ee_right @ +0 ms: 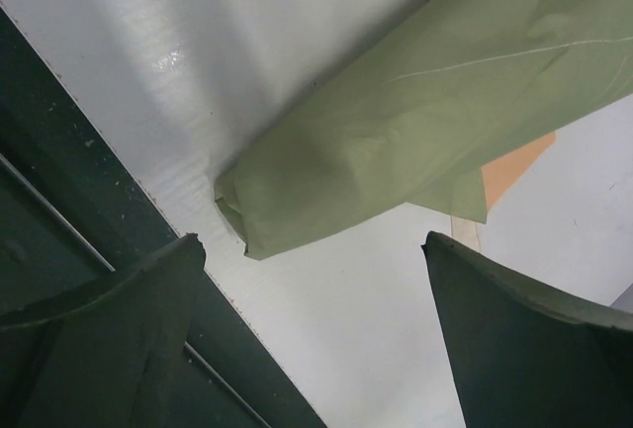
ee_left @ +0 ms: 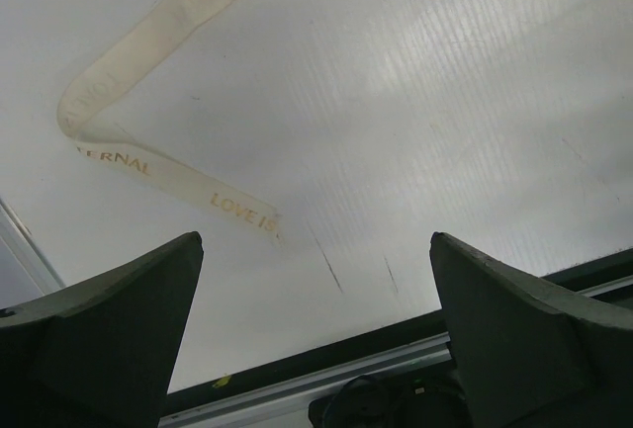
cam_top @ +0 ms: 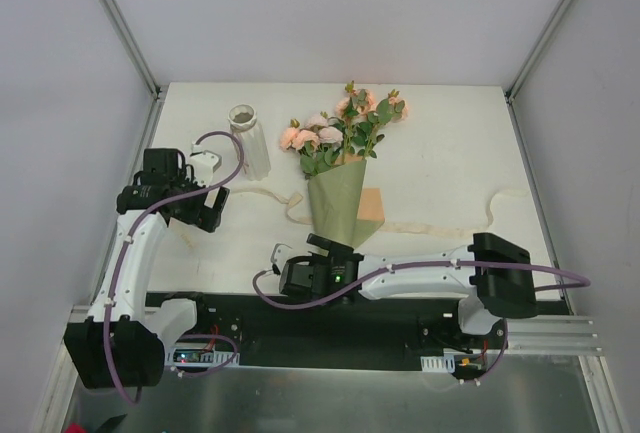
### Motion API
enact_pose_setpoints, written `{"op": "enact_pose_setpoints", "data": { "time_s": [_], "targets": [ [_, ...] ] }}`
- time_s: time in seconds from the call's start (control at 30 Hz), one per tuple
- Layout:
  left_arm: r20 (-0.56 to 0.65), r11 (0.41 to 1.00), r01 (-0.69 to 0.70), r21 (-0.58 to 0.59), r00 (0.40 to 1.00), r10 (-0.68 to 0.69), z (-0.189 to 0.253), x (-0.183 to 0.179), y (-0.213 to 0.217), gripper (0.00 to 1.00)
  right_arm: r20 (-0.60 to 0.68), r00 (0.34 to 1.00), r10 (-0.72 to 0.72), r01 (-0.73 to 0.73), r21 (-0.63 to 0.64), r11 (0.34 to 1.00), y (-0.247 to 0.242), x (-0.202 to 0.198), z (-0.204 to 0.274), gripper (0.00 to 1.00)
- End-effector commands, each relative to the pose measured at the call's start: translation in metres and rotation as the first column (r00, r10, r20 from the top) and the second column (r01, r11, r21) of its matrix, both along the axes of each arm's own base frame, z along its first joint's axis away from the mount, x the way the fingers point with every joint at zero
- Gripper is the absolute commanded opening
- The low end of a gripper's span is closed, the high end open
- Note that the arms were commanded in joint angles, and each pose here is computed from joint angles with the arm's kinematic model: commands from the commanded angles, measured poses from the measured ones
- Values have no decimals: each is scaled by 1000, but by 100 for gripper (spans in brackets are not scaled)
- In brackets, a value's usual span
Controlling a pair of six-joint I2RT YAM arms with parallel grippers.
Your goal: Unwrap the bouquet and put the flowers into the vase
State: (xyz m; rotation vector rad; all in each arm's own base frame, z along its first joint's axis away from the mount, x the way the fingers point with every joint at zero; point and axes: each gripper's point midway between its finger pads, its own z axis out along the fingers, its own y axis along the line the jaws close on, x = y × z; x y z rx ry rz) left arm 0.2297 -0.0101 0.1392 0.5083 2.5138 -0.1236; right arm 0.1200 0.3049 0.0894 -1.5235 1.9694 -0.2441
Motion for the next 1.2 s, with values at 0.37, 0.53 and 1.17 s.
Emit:
{"op": "enact_pose_setpoints", "data": {
  "time_s": [0.37, 0.53, 1.17],
  "targets": [
    [15, 1000, 17, 25, 1000, -18, -1, -4, 2, 99, 119, 992, -46, 43, 28, 999, 17, 36, -17, 99],
    [22, 999, 15, 37, 1000, -16, -1, -2, 5, 99, 124, 992, -30, 32, -20, 999, 10, 39, -25, 99],
    [1, 999, 13, 38, 1000, -13, -5, -1, 5, 99, 68, 998, -15, 15, -4, 1000, -5, 25, -11, 99]
  ]
}}
